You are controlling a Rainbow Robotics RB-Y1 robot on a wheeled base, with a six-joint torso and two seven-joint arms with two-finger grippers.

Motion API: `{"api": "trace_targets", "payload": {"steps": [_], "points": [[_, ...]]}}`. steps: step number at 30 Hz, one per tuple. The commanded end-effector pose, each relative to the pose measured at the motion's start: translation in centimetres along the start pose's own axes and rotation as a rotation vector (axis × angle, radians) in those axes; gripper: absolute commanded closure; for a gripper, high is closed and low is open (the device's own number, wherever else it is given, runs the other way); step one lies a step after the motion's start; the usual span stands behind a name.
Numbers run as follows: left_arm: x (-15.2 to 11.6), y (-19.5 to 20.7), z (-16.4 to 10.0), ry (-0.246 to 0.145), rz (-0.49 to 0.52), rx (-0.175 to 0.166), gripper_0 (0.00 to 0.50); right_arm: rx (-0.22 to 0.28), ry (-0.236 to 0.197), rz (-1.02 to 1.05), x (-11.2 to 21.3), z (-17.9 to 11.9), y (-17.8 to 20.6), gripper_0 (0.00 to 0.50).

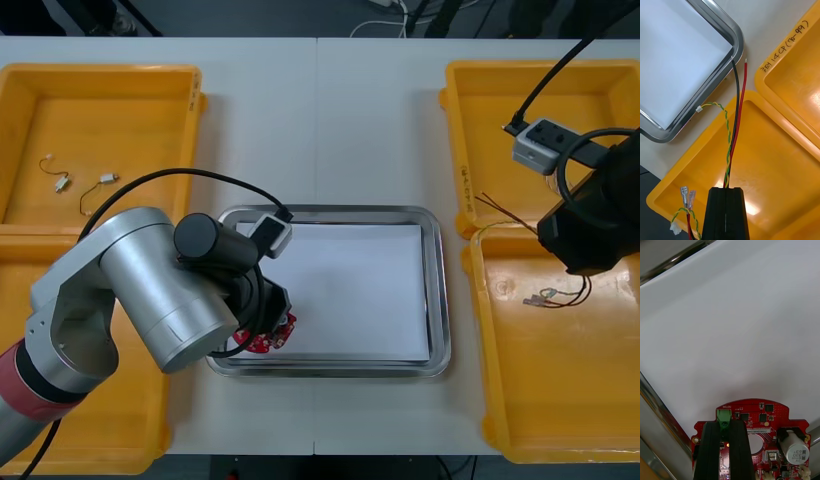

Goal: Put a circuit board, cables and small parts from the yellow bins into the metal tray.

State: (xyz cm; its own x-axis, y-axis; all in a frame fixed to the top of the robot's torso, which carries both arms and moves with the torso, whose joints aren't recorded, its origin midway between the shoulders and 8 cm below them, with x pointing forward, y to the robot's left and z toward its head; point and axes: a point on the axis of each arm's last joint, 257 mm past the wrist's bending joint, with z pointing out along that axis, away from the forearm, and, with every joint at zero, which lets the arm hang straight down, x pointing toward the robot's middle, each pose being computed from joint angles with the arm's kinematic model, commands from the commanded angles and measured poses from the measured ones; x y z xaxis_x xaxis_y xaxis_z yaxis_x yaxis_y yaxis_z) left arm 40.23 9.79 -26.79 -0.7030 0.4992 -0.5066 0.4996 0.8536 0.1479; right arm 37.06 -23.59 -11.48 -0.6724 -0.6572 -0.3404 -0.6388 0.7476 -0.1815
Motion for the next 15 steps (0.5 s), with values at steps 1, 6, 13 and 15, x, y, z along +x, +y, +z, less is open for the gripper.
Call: {"api": "trace_targets", "payload": {"steps": [1, 6, 13, 15], "points": [[1.4, 0.8, 0.7, 0.016, -0.007, -0.023, 0.500, -0.007, -0.017, -0.033, -1.0, -0.4, 1.3, 0.500], [1.3, 0.9, 1.6, 0.006, -0.001, -0.031, 0.500, -0.001, -0.013, -0.046, -0.9, -0.2, 1.6, 0.500], [1.1, 0.8, 2.0, -0.001, -0.007, -0.023, 0.500, -0.001, 0.001, -0.056, -0.7, 0.2, 1.8, 0.500], [1.1, 0.7, 2.0, -0.001, -0.009, -0.020, 0.500, 0.001, 0.001, -0.060, -0.8, 0.2, 1.9, 0.500]]}}
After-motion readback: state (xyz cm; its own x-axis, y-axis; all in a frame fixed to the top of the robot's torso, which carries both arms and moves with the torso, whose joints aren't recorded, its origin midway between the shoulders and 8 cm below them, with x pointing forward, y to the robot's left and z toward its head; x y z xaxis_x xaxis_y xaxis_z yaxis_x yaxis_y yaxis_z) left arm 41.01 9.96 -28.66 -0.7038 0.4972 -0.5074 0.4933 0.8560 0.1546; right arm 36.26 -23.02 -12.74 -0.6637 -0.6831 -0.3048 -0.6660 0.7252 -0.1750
